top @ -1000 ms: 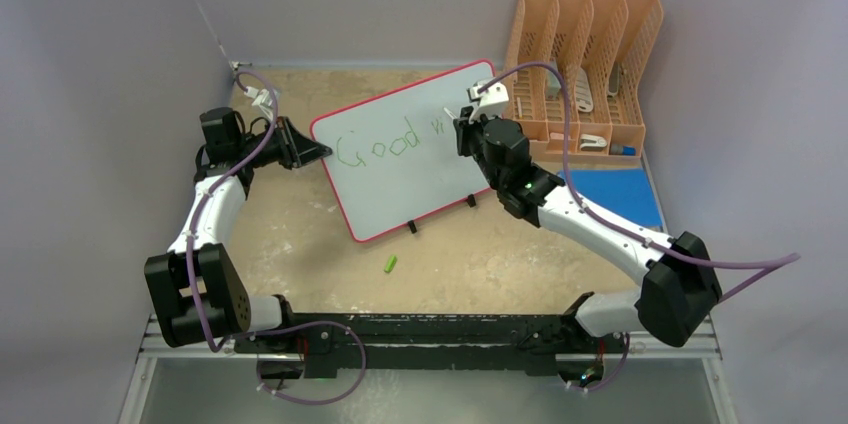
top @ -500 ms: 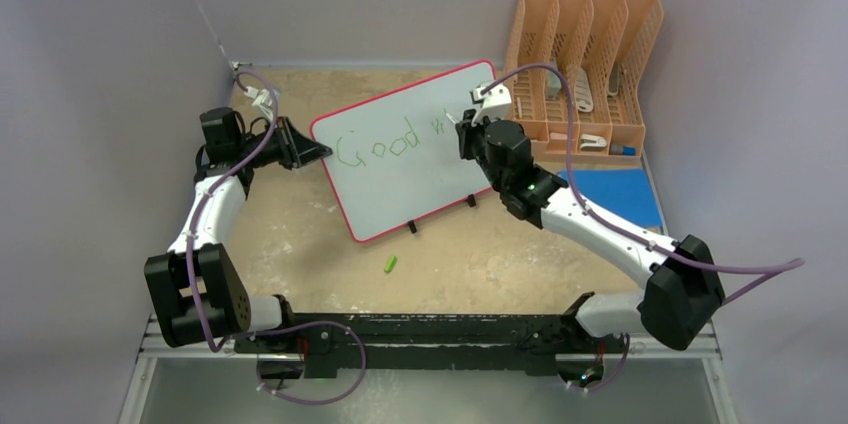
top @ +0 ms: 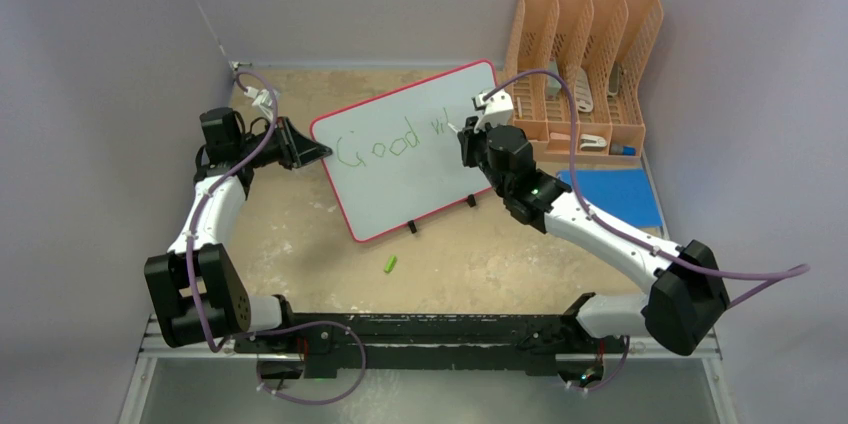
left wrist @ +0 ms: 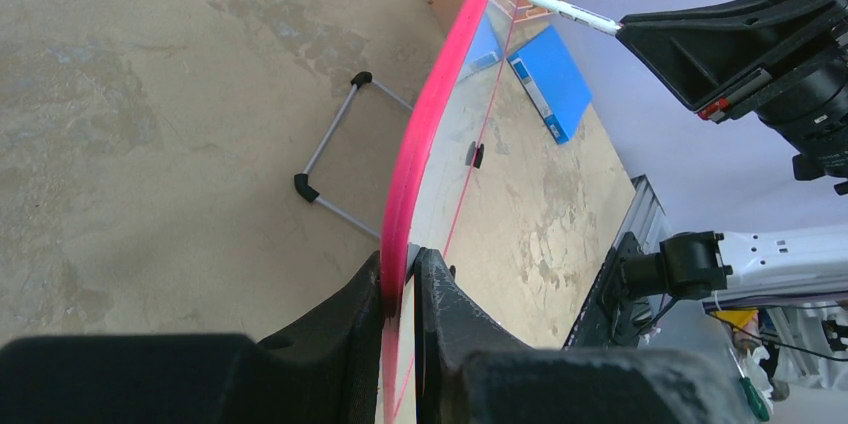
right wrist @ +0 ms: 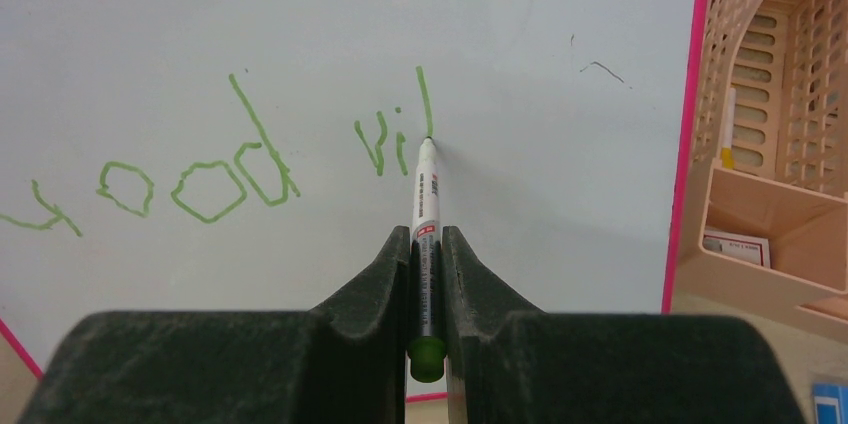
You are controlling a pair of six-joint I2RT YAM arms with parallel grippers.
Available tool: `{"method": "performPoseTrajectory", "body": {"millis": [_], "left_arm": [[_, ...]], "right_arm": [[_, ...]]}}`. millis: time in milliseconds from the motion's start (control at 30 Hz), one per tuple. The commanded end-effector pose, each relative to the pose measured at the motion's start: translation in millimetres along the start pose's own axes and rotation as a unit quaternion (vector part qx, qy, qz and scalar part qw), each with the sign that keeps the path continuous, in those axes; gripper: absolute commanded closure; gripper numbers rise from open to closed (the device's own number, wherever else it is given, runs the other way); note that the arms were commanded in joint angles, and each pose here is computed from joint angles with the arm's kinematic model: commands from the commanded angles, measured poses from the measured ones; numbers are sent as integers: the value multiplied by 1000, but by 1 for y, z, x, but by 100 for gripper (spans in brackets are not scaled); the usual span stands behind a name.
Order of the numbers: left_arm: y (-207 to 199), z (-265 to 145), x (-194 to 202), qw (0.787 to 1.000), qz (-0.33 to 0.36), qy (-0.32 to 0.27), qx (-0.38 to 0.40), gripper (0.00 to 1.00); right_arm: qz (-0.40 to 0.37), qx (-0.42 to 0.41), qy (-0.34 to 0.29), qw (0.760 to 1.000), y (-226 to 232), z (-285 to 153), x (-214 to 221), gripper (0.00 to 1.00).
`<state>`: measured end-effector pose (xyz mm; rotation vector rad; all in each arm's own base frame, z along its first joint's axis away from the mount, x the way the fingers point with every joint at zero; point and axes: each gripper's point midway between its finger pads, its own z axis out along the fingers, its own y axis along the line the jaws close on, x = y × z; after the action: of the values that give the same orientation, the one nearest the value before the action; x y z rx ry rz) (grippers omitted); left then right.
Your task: Write a sentence on the whiteboard
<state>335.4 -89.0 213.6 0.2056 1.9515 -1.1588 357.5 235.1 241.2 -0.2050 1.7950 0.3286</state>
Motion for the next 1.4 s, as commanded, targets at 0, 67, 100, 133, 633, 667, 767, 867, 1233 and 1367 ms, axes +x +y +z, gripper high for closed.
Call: {"method": "performPoseTrajectory", "body": {"millis": [0,67,100,133,633,667,767,867,1233,1367], "left_arm": [[3,3,-1,1000,14,2,-18,100],[3,3,-1,1000,14,2,-18,100],[3,3,-1,1000,15,1,-18,100],[3,3,-1,1000,14,2,-18,100],[3,3,-1,1000,13,2,-18,100],[3,3,-1,1000,13,2,-18,100],[3,3,-1,1000,14,1,-18,100],[3,3,-1,1000,13,2,-19,100],[3,3,-1,1000,13,2,-19,100],[3,3,-1,1000,12,2,-19,100]], "right_arm": [[10,-4,1,1000,-1,-6,0,100],[10,-4,3,1000,-2,-7,1,100],[10,-4,3,1000,-2,-8,2,100],[10,-4,4,1000,-2,-8,2,100],[13,-4,5,1000,-3,-11,3,100],[13,-4,3,1000,-3,-11,2,100],[16,-10,-3,1000,0,-11,-4,100],[17,-13,-14,1000,2,-12,-13,100],[17,-16,-48,999,4,-14,-39,100],[17,-17,-50,998,5,-11,-40,100]]}}
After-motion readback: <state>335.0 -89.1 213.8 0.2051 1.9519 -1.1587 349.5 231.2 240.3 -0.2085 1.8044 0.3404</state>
